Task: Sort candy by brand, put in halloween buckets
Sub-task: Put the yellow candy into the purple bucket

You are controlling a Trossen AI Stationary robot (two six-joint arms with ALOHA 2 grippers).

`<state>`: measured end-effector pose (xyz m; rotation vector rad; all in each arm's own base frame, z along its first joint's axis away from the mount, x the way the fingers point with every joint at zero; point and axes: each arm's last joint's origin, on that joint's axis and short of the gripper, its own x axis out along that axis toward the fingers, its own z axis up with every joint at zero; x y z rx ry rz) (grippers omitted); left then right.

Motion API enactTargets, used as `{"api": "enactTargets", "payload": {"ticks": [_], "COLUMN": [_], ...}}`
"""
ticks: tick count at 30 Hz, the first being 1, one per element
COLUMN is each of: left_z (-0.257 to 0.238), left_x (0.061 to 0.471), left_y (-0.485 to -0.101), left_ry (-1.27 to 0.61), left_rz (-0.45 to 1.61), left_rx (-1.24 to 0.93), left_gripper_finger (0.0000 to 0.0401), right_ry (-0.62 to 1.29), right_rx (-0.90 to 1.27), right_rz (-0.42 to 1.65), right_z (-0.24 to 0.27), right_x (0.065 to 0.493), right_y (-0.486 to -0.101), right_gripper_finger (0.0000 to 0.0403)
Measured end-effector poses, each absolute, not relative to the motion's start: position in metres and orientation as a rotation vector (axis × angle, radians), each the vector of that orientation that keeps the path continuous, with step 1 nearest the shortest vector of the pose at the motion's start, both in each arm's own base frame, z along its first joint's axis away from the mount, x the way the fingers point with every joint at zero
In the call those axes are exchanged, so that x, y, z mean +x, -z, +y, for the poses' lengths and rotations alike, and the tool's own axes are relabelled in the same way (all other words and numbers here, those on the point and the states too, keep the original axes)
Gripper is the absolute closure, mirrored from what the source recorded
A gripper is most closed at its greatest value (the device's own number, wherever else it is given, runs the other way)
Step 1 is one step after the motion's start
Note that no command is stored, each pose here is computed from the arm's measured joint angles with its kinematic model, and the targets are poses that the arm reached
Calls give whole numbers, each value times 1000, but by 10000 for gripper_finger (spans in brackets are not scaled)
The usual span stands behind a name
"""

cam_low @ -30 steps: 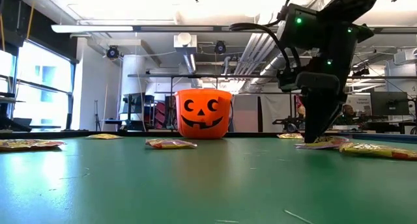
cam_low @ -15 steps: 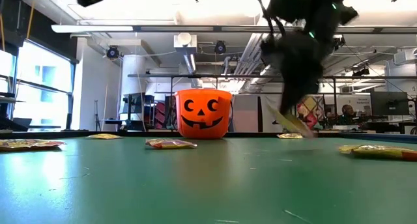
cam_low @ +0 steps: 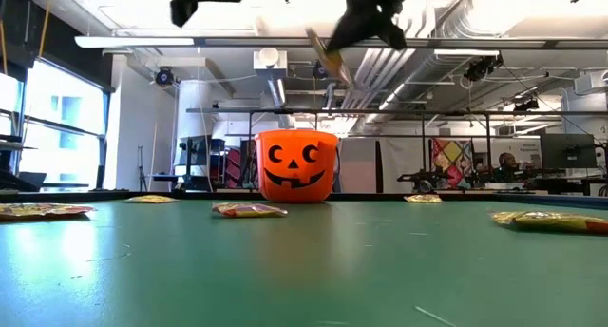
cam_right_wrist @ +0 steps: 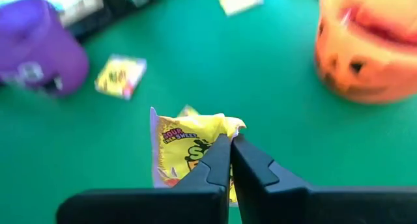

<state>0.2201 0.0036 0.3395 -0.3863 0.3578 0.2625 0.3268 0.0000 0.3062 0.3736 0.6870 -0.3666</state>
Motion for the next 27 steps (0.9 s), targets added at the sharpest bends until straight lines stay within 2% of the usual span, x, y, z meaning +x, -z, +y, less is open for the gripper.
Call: {"api": "enactTargets", "payload": {"ticks": [7,14,27], "left_z": [10,11,15], "left_x": [244,272,296], "left_y": [-339,-331,-322], "left_ry": [-274,-254,-329], "left_rz": [259,181,83], "left_rx": [-384,-436,-437], "left_gripper_finger": [258,210,200], "right_ry": [415,495,495], "right_rx": [343,332,350], "right_rz": [541,420,330], "right_z": [-2,-5,-5], "right_x": [331,333,336], "right_y": [-349,-372,-379], "right_gripper_finger": [403,403,403]}}
